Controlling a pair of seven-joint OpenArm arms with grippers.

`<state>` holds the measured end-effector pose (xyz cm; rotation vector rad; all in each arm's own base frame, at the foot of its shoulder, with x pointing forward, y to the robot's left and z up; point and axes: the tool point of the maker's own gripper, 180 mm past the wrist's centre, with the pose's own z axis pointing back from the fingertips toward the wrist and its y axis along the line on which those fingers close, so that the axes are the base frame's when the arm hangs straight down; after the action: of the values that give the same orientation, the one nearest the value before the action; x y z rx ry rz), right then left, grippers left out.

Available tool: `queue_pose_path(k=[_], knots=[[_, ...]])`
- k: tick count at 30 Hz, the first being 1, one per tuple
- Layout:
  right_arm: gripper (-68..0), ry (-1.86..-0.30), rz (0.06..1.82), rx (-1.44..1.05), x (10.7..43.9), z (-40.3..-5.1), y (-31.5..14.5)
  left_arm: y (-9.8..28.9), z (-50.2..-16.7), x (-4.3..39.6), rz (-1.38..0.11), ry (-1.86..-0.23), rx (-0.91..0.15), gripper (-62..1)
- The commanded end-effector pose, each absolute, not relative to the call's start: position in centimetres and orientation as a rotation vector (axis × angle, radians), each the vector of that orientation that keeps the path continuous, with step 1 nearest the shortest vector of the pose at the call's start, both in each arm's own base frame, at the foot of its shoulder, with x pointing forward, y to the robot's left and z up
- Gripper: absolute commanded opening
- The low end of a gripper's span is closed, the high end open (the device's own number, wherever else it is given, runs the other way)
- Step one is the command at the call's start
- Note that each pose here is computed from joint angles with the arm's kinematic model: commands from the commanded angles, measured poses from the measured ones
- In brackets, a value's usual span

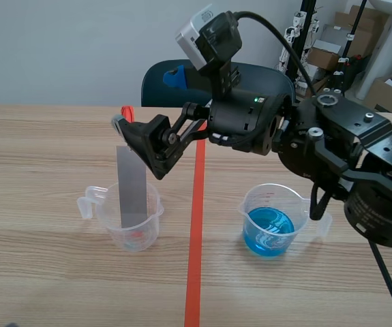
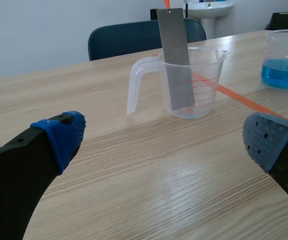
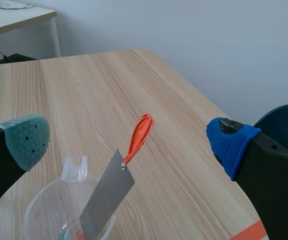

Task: Do the redox reaction experiment. return to the home posture

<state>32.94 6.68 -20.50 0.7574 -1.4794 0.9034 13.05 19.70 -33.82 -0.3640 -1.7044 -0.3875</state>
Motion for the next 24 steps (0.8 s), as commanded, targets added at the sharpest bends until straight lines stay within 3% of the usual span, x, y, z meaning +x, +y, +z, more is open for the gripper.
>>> queue_pose_path(k=[1, 5, 11, 17, 24], knots=[[0.4, -1.531, 0.882, 0.725, 33.4, -19.2, 5.3, 20.6, -31.2, 13.1, -0.382, -1.773, -0.416, 1.4], [0.4, -1.579, 0.85, 0.628, 33.4, -18.2, 2.4, 21.2, -27.9, 13.8, -0.401, -1.796, -0.463, 1.4], [0.4, -1.665, 0.768, 0.489, 33.2, -16.8, -1.9, 19.2, -22.6, 15.2, -0.586, -1.812, -0.476, 1.4], [0.4, -1.71, 0.714, 0.375, 31.8, -16.9, -5.5, 15.1, -19.2, 16.9, -0.768, -1.769, -0.411, 1.4], [0.4, -1.662, 0.688, 0.237, 30.0, -19.0, -9.3, 12.2, -16.6, 17.9, -0.775, -1.809, -0.342, 1.4]])
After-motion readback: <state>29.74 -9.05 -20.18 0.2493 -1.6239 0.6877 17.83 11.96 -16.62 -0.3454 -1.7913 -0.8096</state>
